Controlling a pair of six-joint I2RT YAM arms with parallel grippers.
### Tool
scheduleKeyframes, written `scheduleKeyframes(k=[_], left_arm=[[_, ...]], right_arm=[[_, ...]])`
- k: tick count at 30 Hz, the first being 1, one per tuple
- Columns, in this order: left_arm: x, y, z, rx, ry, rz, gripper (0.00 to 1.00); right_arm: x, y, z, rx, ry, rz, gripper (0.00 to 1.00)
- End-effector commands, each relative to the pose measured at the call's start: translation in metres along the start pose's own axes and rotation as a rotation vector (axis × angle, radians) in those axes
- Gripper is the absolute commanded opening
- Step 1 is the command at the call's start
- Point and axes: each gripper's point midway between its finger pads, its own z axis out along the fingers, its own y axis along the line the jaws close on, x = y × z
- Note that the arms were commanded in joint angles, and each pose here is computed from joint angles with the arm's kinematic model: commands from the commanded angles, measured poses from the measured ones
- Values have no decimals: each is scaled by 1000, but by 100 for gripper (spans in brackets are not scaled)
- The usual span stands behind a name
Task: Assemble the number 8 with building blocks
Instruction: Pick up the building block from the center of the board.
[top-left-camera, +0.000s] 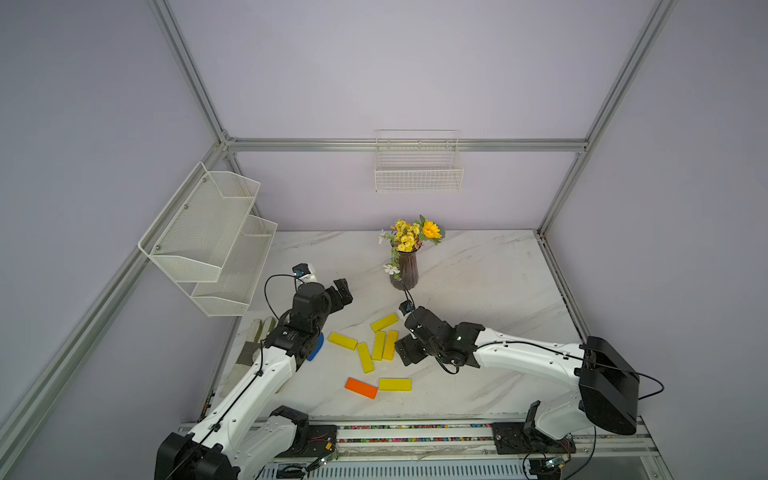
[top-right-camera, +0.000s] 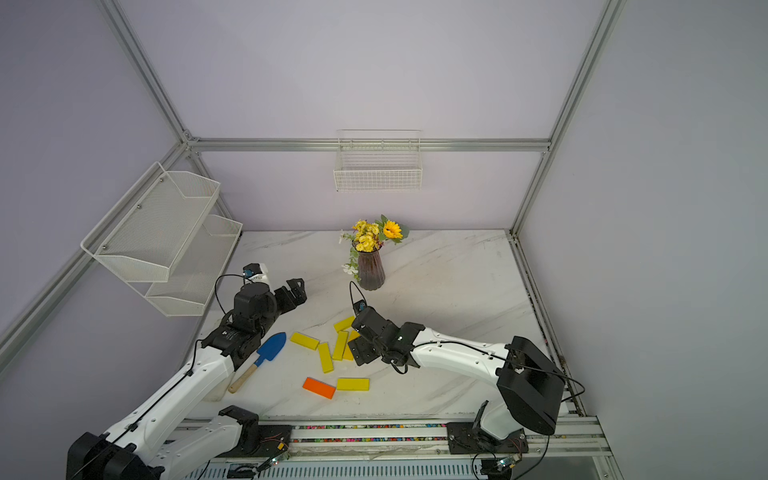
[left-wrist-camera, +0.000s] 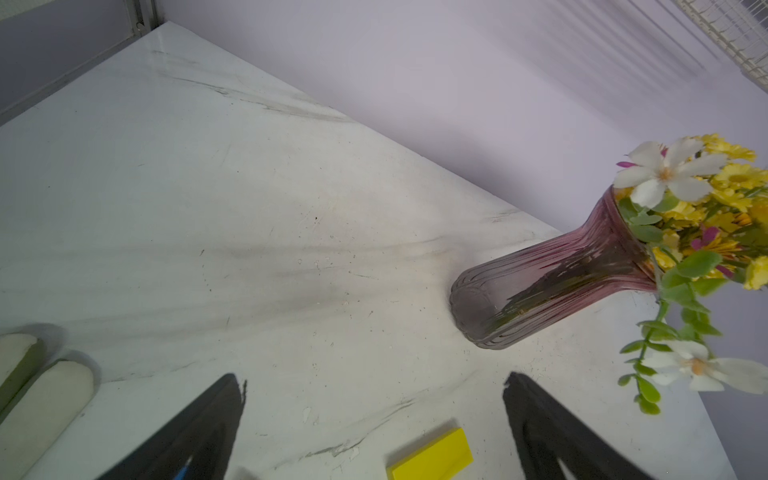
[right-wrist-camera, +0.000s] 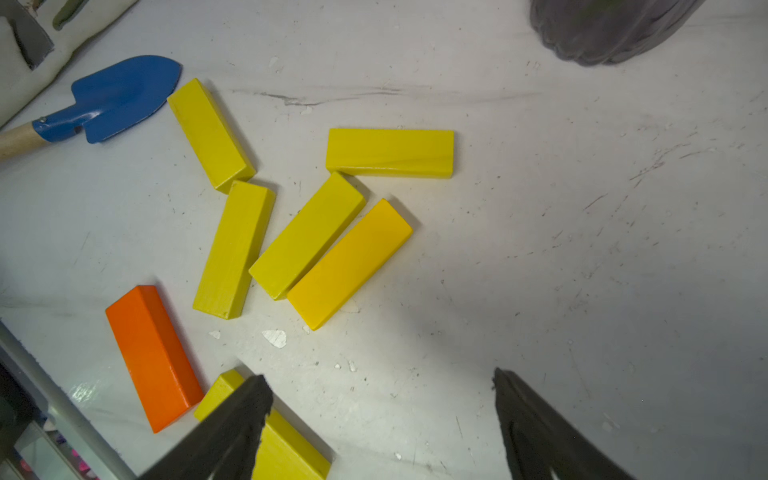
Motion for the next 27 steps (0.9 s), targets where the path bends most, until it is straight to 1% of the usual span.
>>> scheduleKeyframes(k=[1,5,7,10,14,17,27], left_arm=[[0,-1,-6,18,-11,-21,100],[0,0,-7,20,-22,-23,100],[-2,-1,-7,19,-26,-18,100],[-3,-4,-7,29,-22,-6,100],[-3,-3,-6,23,-24,7,100],[-2,-4,-6,26,-22,8,100],[2,-1,-6,30,-25,7,100]], right_arm=[[-13,4,0,-4,-8,103,88],[-22,-1,19,82,15,271,87],[-24,3,31,86,25,307,86],[-16,4,49,113,74,356,85],[-7,9,66,96,105,371,84],[-1,5,75,119,130,379,82],[5,4,86,112,146,386,78]])
